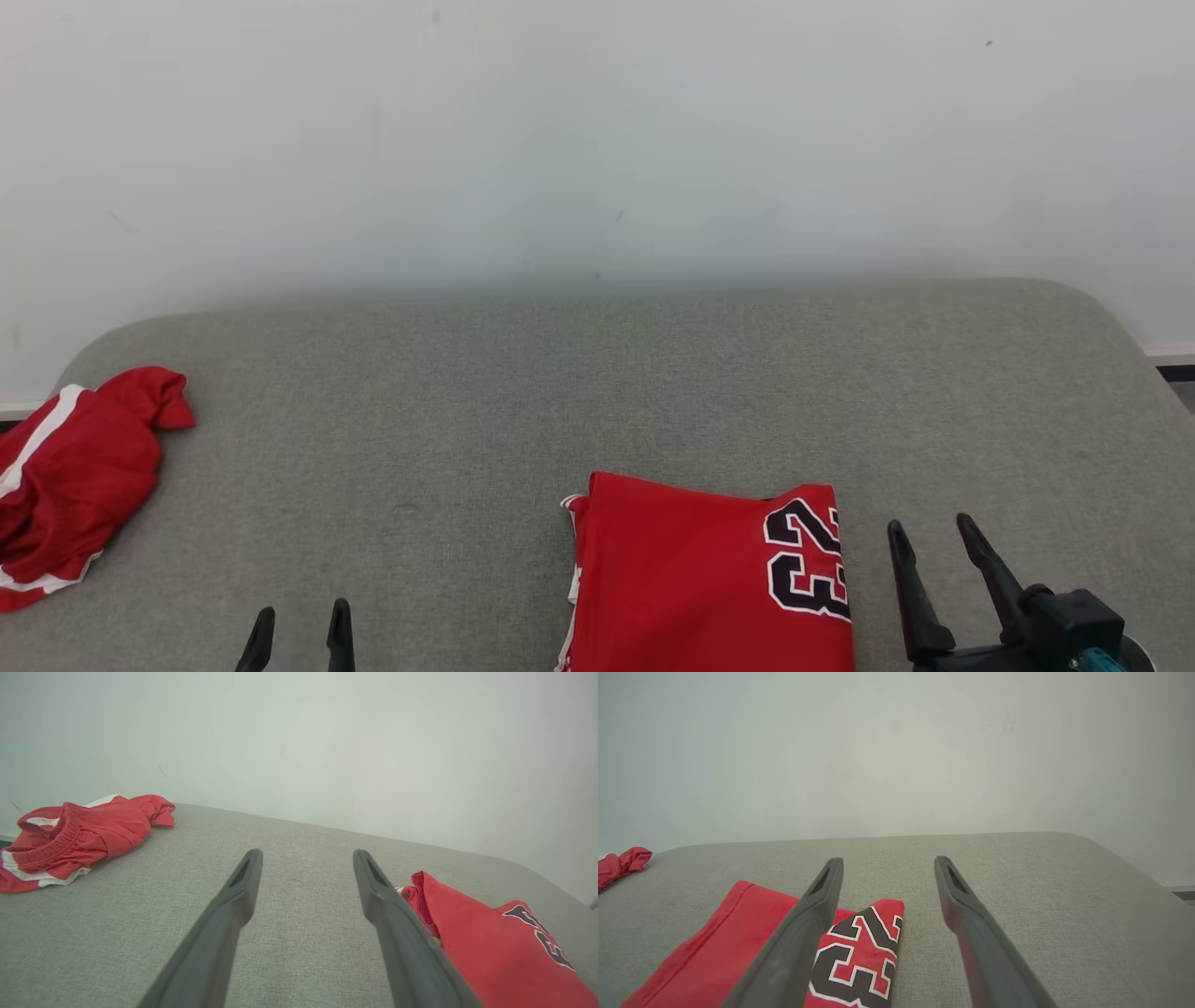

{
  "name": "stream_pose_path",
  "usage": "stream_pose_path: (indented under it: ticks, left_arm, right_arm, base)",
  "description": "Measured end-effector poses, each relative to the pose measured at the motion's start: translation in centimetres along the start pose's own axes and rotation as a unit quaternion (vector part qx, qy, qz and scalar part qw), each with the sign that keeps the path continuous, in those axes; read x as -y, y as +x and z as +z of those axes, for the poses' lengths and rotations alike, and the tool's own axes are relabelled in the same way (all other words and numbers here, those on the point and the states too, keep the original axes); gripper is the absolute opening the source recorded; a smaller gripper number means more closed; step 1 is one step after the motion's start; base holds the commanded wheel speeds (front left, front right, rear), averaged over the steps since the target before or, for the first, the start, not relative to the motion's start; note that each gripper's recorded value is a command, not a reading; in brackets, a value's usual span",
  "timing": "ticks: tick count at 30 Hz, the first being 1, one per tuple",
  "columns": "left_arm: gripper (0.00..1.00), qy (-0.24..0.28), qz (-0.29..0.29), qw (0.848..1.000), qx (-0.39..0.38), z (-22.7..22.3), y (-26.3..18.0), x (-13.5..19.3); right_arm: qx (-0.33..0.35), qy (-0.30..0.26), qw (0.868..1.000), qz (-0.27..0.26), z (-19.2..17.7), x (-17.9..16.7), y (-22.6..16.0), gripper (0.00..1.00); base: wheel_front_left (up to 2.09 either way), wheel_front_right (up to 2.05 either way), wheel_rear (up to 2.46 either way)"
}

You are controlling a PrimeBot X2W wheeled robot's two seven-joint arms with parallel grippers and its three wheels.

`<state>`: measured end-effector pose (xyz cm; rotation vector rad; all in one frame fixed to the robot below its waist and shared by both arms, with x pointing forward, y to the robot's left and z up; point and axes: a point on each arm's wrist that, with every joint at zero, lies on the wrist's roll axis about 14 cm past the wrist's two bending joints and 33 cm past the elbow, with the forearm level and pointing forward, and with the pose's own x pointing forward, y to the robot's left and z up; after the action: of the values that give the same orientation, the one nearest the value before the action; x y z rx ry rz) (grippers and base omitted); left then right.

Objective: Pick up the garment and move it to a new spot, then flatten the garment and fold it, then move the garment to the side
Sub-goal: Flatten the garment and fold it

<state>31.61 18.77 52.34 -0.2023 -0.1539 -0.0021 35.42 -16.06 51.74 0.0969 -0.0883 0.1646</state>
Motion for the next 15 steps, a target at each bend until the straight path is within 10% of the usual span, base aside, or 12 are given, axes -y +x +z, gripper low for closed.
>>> stream_pose_path:
  ticks: [15]
  left_arm:
    - [1.00, 0.008, -0.005, 1.000, -0.022, -1.3, -0.4, -0.5]
  right_arm:
    - [-0.003, -0.014, 1.000, -0.008, -0.4, 1.5, -1.2, 1.00]
  base:
    - [0.00, 0.00, 0.00]
